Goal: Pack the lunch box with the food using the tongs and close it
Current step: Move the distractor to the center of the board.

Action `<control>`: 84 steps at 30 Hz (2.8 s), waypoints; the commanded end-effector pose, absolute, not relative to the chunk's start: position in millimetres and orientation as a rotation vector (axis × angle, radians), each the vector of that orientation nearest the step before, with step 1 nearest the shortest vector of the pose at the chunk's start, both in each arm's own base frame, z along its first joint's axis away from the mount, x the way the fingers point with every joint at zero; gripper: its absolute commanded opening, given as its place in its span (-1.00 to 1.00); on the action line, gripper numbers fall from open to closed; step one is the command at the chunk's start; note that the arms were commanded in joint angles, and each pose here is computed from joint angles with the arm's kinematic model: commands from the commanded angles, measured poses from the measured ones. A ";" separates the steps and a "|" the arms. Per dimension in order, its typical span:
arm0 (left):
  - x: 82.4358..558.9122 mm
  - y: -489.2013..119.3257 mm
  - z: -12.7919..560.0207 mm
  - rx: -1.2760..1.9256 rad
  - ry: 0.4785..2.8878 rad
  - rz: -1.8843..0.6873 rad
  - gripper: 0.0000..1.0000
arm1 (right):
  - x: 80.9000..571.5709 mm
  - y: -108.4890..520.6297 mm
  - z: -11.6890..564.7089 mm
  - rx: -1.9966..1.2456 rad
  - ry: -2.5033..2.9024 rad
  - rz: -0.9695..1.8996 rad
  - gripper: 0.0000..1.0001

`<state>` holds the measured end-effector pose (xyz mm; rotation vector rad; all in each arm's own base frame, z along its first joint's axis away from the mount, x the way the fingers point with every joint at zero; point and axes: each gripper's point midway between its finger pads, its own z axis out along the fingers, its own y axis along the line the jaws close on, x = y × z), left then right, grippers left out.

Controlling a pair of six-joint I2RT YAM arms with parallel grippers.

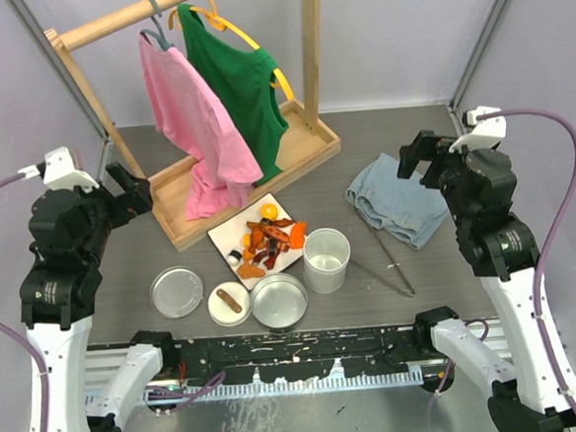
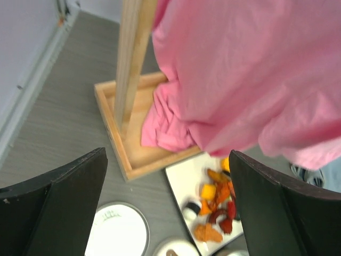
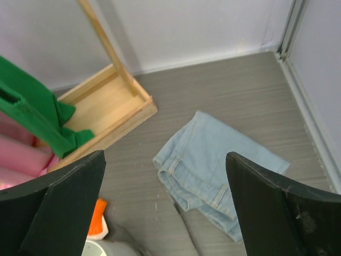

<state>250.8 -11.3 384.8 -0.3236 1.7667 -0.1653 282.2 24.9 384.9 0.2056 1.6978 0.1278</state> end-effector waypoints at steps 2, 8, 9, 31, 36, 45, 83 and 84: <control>243.6 -44.1 344.0 -0.275 1.876 -0.359 0.96 | 268.2 40.8 355.2 0.216 1.736 0.262 1.00; 230.8 -80.0 276.8 -0.267 2.081 -0.578 0.96 | 258.2 55.8 304.8 0.248 1.836 0.373 1.00; 228.2 -84.6 266.2 -0.272 2.114 -0.609 0.96 | 257.1 58.1 298.6 0.251 1.851 0.388 1.00; 265.9 -109.7 125.2 -0.659 2.345 -0.797 0.96 | 245.6 80.7 251.8 0.300 1.992 0.547 1.00; 298.7 -96.8 113.1 -0.647 2.275 -0.692 0.96 | 243.1 77.2 250.8 0.308 1.981 0.531 1.00; 337.9 -78.5 90.3 -0.658 2.131 -0.592 0.96 | 239.8 73.8 251.0 0.306 1.985 0.509 1.00; 466.9 30.4 76.7 -0.866 1.884 -0.585 0.96 | 233.4 76.2 236.7 0.237 2.071 0.487 1.00; 467.6 33.9 74.8 -0.878 1.879 -0.583 0.96 | 233.0 75.9 237.2 0.235 2.069 0.486 1.00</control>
